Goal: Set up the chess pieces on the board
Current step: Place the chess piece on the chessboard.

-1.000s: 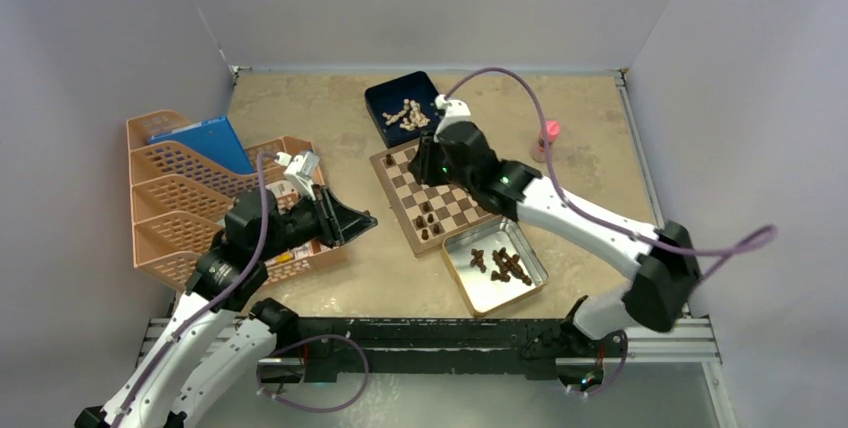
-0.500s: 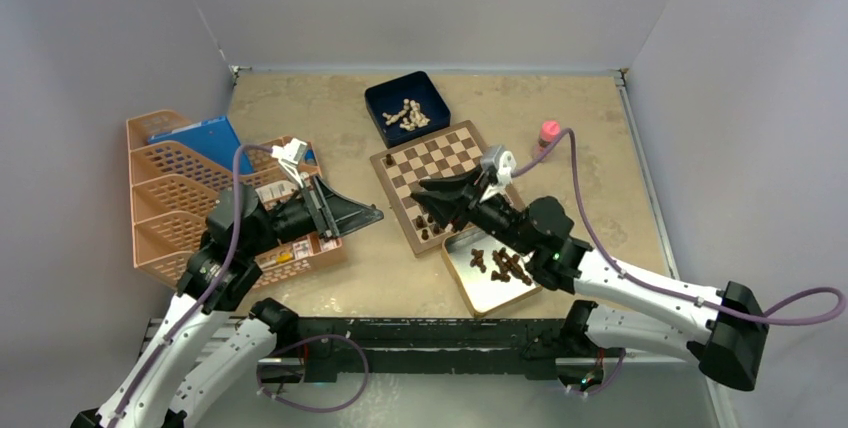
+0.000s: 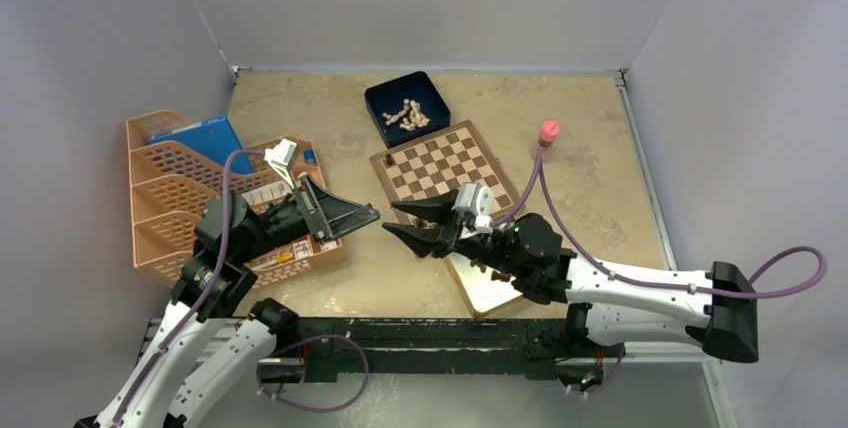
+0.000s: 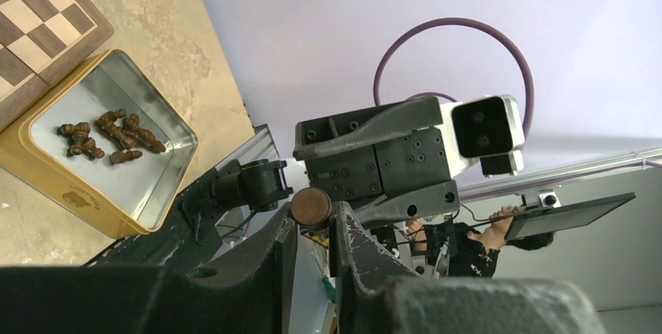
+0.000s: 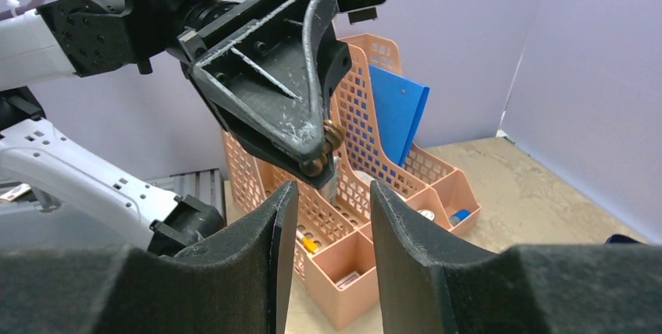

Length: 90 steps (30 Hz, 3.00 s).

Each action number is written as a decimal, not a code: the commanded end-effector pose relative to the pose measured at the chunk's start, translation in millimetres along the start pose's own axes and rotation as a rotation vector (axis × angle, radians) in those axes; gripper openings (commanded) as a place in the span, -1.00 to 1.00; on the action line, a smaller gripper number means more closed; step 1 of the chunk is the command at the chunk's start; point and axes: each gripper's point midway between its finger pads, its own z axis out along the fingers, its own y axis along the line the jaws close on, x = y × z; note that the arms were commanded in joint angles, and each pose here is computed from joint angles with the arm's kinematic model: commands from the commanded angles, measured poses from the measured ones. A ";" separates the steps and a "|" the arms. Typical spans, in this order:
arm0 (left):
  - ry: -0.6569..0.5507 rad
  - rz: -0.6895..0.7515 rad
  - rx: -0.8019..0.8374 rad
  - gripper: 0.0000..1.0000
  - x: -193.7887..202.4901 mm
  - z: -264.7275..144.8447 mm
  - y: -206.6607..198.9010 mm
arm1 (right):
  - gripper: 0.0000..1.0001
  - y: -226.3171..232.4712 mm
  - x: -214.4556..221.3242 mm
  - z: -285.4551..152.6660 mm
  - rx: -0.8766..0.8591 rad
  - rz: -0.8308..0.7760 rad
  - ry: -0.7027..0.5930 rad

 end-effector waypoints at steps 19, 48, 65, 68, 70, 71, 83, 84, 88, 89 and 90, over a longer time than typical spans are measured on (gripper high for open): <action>-0.022 0.004 0.051 -0.62 -5.7 0.6 -12.3 | -0.17 4.0 -42.9 23.9 0.087 -0.046 -0.127; -0.009 -0.030 0.058 -0.61 -3.8 4.5 -7.3 | -0.21 5.1 -23.8 26.6 0.112 -0.068 -0.071; 0.002 -0.030 0.070 -0.52 -2.4 4.5 -9.8 | -1.00 -9.8 -40.3 16.3 0.204 -0.028 -0.154; 0.003 -0.031 0.069 -0.40 -2.6 4.9 -9.5 | -1.00 -12.8 -39.4 15.5 0.224 -0.011 -0.150; 0.004 -0.032 0.067 -0.31 -2.7 5.6 -9.1 | -1.00 -14.6 -38.7 14.6 0.236 0.001 -0.146; 0.006 -0.029 0.066 -0.29 -2.6 6.2 -8.4 | -1.00 -16.0 -39.2 13.8 0.245 0.009 -0.148; 0.015 0.001 0.082 0.08 -4.7 10.5 -11.3 | -1.00 -26.8 -28.3 3.8 0.329 0.110 -0.071; 0.021 0.009 0.092 0.10 -4.5 10.8 -13.8 | -1.00 -27.4 -26.4 2.8 0.330 0.107 -0.061; 0.020 0.059 0.094 0.14 -7.1 11.5 -18.0 | -1.00 -33.5 -23.4 -3.4 0.376 0.141 -0.035; 0.012 0.079 0.085 0.14 -8.7 12.0 -16.4 | -1.00 -37.1 -21.9 -5.1 0.404 0.154 -0.022; -0.002 0.107 0.074 0.14 -10.6 12.4 -13.0 | -1.00 -39.8 -20.9 -6.1 0.425 0.168 -0.007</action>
